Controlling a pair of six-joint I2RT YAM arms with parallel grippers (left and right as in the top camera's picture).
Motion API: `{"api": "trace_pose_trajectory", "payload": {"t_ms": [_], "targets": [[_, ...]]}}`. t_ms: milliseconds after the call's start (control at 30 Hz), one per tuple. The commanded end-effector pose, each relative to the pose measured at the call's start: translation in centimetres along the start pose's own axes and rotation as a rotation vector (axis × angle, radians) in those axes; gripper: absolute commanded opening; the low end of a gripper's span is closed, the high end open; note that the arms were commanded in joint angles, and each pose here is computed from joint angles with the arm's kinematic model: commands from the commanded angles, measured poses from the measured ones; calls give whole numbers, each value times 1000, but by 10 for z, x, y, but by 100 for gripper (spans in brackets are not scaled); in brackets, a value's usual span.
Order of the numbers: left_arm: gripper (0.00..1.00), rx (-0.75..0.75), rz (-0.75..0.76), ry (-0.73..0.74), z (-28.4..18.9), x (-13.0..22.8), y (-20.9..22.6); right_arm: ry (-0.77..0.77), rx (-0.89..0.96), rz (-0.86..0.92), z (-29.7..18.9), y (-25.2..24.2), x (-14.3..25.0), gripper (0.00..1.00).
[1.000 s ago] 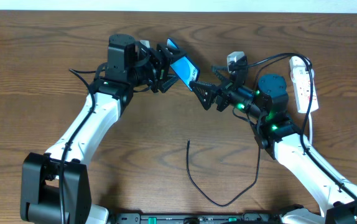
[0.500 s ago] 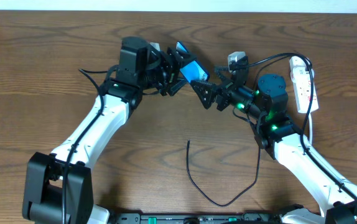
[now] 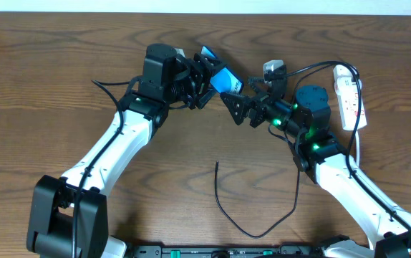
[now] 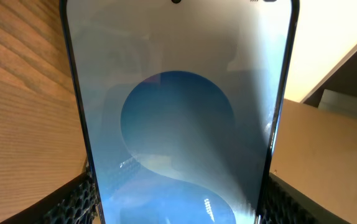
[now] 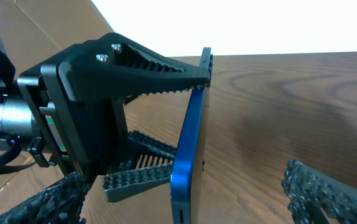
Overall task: Plug charger to phone and switch on socket
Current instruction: 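Close the right gripper on the phone's right edge beside the left gripper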
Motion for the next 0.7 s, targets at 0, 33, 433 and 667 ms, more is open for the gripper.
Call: {"api": "trace_pose_trajectory", "payload": {"t_ms": [0, 33, 433, 667], "targets": [[7, 63, 8, -9, -8, 4, -24, -13, 1, -4, 2, 4, -6, 99], [7, 63, 8, -9, -8, 4, -24, -13, 1, -4, 2, 4, -6, 99], [7, 58, -15, 16, -3, 14, -24, 0, 12, -4, 10, 8, 2, 99], [7, 57, -13, 22, -2, 16, -24, 14, 25, -1, 14, 4, 7, 98]]}}
Point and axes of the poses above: each gripper's point midway between its finger pads, its own z axis out along the fingers, its own y axis along the line the jaws close on, x = y × z, the point moved 8 cm from there along -z, back along the fingers, and after that the axes turned 1 degree about -z, right-handed, at the moved point
